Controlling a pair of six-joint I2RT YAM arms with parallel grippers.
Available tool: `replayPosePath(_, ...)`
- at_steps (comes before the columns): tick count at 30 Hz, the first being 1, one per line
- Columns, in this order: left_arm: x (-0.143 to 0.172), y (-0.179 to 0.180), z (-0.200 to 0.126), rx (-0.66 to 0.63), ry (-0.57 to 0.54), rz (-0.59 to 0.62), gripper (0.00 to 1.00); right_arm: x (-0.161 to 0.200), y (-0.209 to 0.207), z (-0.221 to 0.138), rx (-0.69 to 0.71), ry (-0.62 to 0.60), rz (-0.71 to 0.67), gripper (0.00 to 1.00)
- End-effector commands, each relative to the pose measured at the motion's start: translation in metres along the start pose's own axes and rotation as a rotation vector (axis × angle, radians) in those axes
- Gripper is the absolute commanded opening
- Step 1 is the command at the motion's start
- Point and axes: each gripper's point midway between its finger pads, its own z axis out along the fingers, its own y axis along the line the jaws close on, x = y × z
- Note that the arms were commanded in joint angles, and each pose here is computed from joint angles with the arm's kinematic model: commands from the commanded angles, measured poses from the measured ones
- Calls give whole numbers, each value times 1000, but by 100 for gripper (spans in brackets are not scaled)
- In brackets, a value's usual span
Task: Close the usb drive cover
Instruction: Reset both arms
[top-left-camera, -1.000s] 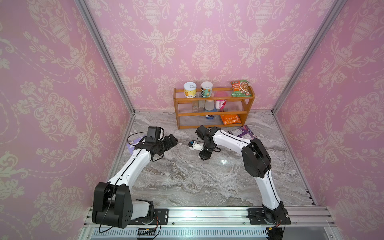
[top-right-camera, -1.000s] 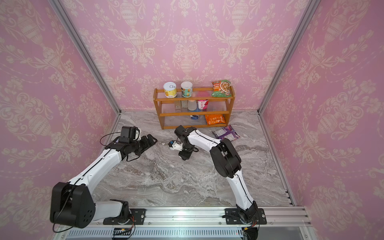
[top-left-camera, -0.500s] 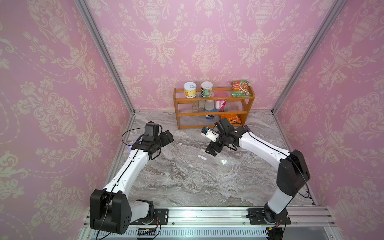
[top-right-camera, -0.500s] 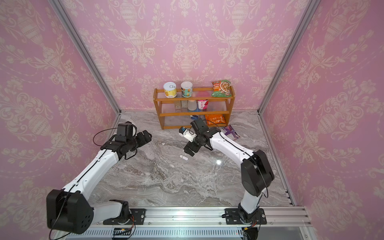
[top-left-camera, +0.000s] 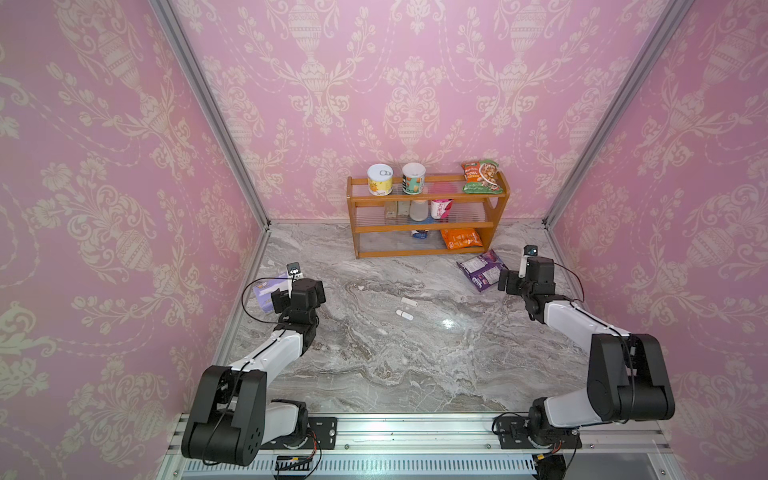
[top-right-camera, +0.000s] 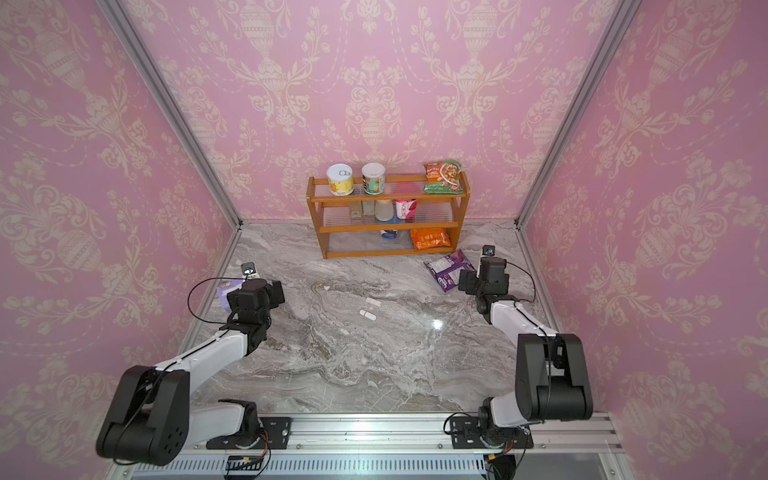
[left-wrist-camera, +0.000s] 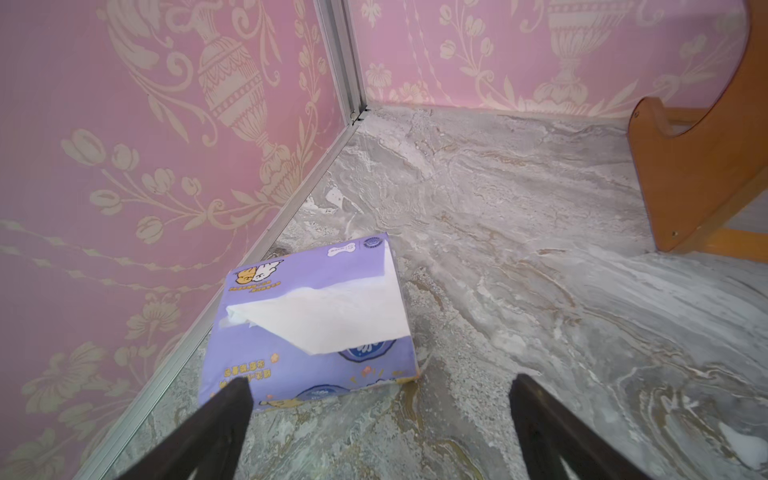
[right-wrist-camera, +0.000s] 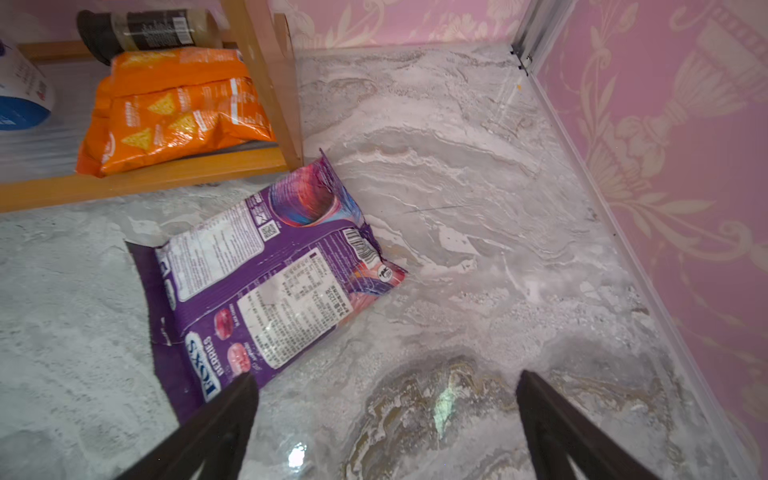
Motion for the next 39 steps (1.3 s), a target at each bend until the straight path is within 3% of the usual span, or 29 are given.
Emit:
replayPosePath(1, 4, 8, 18, -38, -40, -19, 99, -36, -1, -2, 31, -154, 38, 100)
replayPosePath(4, 9, -2, 29, -25, -28, 15, 99, -45, -4, -4, 43, -223, 28, 100)
replayPosePath(7, 15, -4, 34, -22, -5, 17, 99, -41, -1, -7, 30, -207, 13, 100)
replayPosePath(13, 13, -14, 13, 91, -133, 8, 99, -30, -13, -36, 73, -281, 24, 100)
replayPosePath(15, 20, -19, 6, 148, -167, 14, 99, -28, -14, -49, 67, -362, 33, 100)
replayPosePath(17, 23, -34, 10, 201, -202, 55, 99, -31, -15, -65, 52, -517, 30, 100)
replayPosePath(19, 29, -35, 17, 191, -131, 70, 99, -30, -18, -69, 37, -644, 98, 100)
replayPosePath(20, 29, -34, 18, 202, -92, 61, 100, -25, -14, -60, 14, -651, 116, 100)
replayPosePath(23, 28, -34, 22, 211, -92, 54, 99, -22, 29, -31, -89, -584, -50, 100)
replayPosePath(27, 27, -34, 22, 213, -95, 50, 99, -32, 30, -26, -42, -630, -36, 100)
replayPosePath(31, 27, -34, 22, 214, -101, 50, 99, -52, 3, -68, 39, -687, 7, 100)
replayPosePath(34, 27, -34, 21, 215, -99, 51, 99, -44, -21, -74, 44, -484, 12, 100)
replayPosePath(37, 27, -34, 22, 214, -99, 50, 99, -37, -35, -83, 20, -520, 121, 100)
replayPosePath(39, 27, -34, 22, 214, -98, 51, 99, -26, -22, -64, -36, -398, 86, 100)
